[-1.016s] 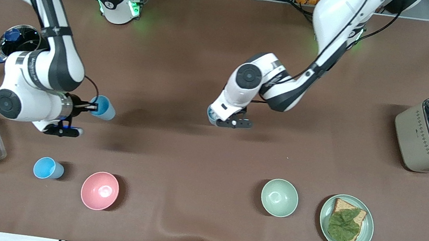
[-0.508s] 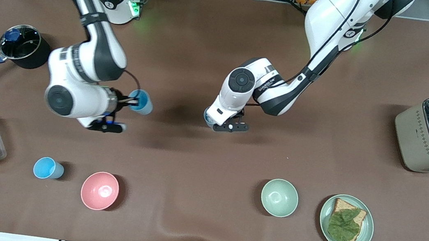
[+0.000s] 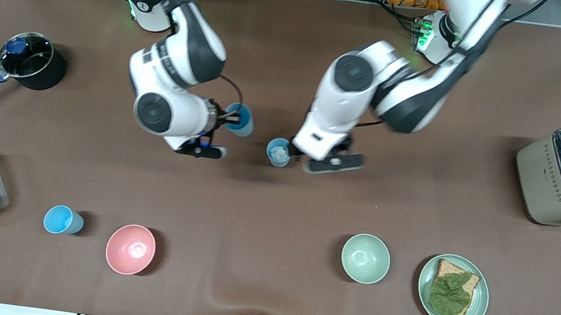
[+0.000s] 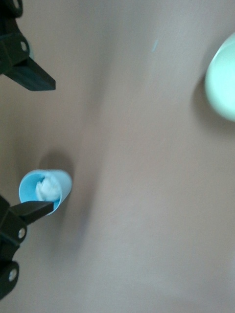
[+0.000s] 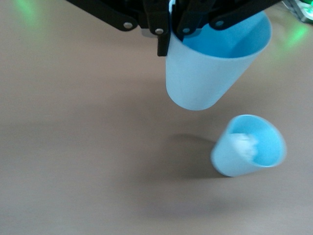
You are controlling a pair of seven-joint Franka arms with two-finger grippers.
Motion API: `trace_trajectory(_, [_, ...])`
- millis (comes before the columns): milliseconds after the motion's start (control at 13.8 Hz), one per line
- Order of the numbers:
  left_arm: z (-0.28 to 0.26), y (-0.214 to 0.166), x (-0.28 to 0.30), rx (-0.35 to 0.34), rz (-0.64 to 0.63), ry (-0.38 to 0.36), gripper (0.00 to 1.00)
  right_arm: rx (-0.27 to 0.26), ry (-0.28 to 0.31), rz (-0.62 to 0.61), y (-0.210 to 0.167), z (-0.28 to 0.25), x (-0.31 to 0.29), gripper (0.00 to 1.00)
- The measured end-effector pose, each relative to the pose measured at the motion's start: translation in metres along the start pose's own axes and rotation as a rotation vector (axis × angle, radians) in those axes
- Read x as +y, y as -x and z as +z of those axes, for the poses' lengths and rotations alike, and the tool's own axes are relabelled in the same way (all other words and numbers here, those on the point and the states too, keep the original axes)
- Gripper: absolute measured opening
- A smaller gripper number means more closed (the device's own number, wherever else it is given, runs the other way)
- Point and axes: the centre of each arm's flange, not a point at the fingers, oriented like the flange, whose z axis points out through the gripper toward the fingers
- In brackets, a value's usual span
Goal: Stack blue cups with both arms
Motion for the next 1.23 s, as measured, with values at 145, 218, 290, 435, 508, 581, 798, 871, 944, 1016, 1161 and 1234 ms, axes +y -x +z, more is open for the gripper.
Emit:
trace_trajectory(145, [-0.047, -0.033, -0.042, 0.036, -0.056, -0.020, 1.00, 0.027, -0.004, 0.015, 0.007, 0.012, -0.036, 0.04])
trace_trajectory(218, [-0.063, -0.051, -0.065, 0.050, -0.063, -0.028, 1.00, 0.039, -0.006, 0.019, 0.007, 0.022, -0.049, 0.04])
trace_trajectory(290, [-0.075, -0.067, -0.087, 0.060, -0.049, -0.037, 1.00, 0.049, -0.010, 0.021, 0.005, 0.031, -0.058, 0.04])
trace_trajectory(435, [-0.095, -0.089, -0.124, 0.060, -0.022, -0.067, 1.00, 0.064, -0.019, 0.027, -0.004, 0.043, -0.062, 0.04])
trace_trajectory(508, [-0.108, -0.096, -0.142, 0.059, -0.029, -0.080, 1.00, 0.070, -0.024, 0.031, -0.011, 0.046, -0.062, 0.04])
trace_trajectory(581, [-0.116, -0.098, -0.152, 0.060, -0.026, -0.088, 1.00, 0.072, -0.027, 0.031, -0.014, 0.047, -0.064, 0.04])
trace_trajectory(798, [-0.150, -0.111, -0.189, 0.049, 0.028, -0.091, 1.00, 0.078, -0.034, 0.028, -0.020, 0.049, -0.069, 0.04])
trace_trajectory(871, [-0.163, -0.118, -0.204, 0.039, 0.043, -0.078, 1.00, 0.078, -0.035, 0.028, -0.022, 0.050, -0.069, 0.04])
trace_trajectory(944, [-0.174, -0.124, -0.218, 0.032, 0.066, -0.071, 1.00, 0.080, -0.036, 0.029, -0.024, 0.051, -0.069, 0.04])
trace_trajectory(1016, [-0.179, -0.128, -0.228, 0.022, 0.100, -0.074, 1.00, 0.081, -0.036, 0.030, -0.025, 0.051, -0.069, 0.04])
trace_trajectory(1161, [-0.182, -0.133, -0.245, -0.004, 0.147, -0.101, 1.00, 0.081, -0.035, 0.032, -0.027, 0.054, -0.069, 0.04])
trace_trajectory(1234, [-0.183, -0.137, -0.255, -0.007, 0.157, -0.111, 1.00, 0.082, -0.032, 0.032, -0.028, 0.055, -0.068, 0.04])
